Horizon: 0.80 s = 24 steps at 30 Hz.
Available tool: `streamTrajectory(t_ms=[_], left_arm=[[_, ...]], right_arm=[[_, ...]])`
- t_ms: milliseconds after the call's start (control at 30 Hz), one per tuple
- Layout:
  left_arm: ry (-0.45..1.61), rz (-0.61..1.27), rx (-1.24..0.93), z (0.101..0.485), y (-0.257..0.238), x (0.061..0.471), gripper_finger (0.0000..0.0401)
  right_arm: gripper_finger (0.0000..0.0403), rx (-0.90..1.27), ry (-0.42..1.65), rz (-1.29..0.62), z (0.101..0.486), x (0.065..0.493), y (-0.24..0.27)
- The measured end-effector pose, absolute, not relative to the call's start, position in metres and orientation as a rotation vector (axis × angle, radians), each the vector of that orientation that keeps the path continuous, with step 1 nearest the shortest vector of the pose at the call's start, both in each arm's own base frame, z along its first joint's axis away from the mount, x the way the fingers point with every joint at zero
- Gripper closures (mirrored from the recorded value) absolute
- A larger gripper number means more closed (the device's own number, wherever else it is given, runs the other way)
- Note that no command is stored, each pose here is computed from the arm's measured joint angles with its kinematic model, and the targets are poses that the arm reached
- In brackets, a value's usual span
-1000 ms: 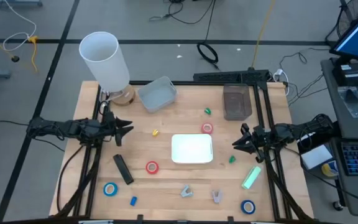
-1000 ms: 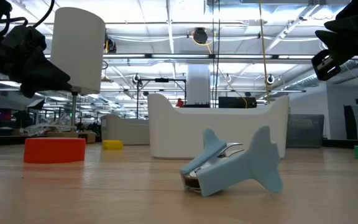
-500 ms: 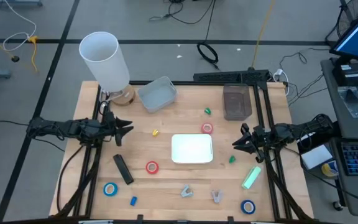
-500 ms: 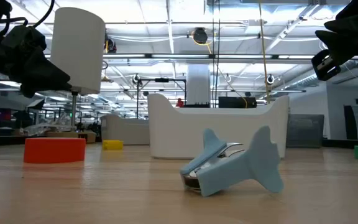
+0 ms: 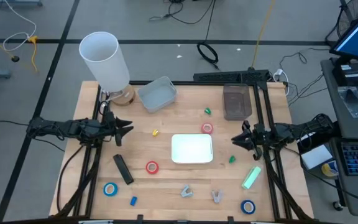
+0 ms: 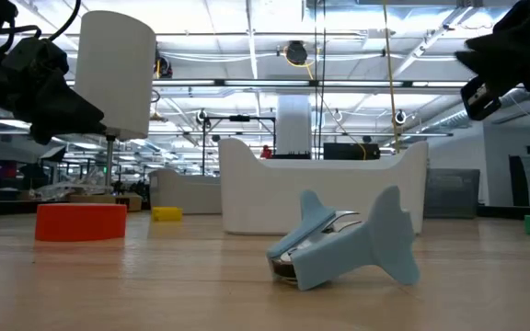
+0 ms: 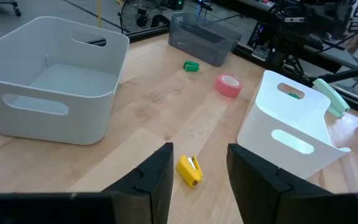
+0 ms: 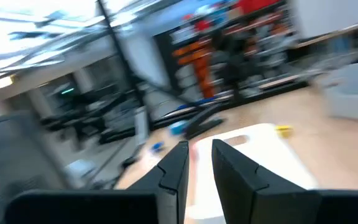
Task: Pick and place Stapler, Stapler remover, tape
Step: Put the black stapler into the black bin
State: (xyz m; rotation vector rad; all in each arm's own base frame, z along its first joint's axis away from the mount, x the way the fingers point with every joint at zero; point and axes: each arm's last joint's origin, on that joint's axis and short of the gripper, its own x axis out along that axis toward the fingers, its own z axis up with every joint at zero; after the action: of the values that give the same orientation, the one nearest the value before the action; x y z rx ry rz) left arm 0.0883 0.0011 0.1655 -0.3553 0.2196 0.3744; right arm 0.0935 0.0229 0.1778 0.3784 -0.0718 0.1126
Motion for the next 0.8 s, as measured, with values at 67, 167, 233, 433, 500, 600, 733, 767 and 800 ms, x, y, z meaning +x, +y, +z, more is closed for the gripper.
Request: streamTrajectory(t_ms=[67,167,233,433,500,600,733,767,800], left_arm=[[0.22,0.375,-0.355,0.166,0.001,0.088,0.0251],[0.22,0.375,-0.355,0.165,0.001,0.088,0.0251],[0.22,0.374,-0.355,0.165,0.001,0.088,0.0251],[0.221,0.375,-0.35,0.165,0.001,0.088,0.0251],[0.226,0.388,-0.293,0.166,0.002,0.088,0.0251],[0.228,0.4,-0.232,0.166,0.002,0.088,0.0251],[0.155,0.401,-0.325,0.172,0.002,0.09,0.0251],[0.127,0.402,-0.362,0.174,0.002,0.09,0.0251],[0.086,0.411,-0.397,0.177,0.003,0.09,0.0251]], right_arm=[[0.0337,0.425,-0.086,0.051,0.178,0.094,0.021],[0.0337,0.563,-0.114,0.042,0.181,0.093,0.02],[0.0337,0.657,-0.139,0.056,0.183,0.093,0.02],[0.0337,0.775,-0.234,-0.021,0.189,0.092,0.017],[0.0337,0.774,-0.263,-0.06,0.191,0.091,0.015],[0.0337,0.772,-0.307,-0.128,0.193,0.09,0.013],[0.0337,0.774,-0.326,-0.159,0.194,0.09,0.012],[0.0337,0.774,-0.326,-0.159,0.194,0.09,0.012],[0.0337,0.775,-0.326,-0.159,0.194,0.09,0.012]])
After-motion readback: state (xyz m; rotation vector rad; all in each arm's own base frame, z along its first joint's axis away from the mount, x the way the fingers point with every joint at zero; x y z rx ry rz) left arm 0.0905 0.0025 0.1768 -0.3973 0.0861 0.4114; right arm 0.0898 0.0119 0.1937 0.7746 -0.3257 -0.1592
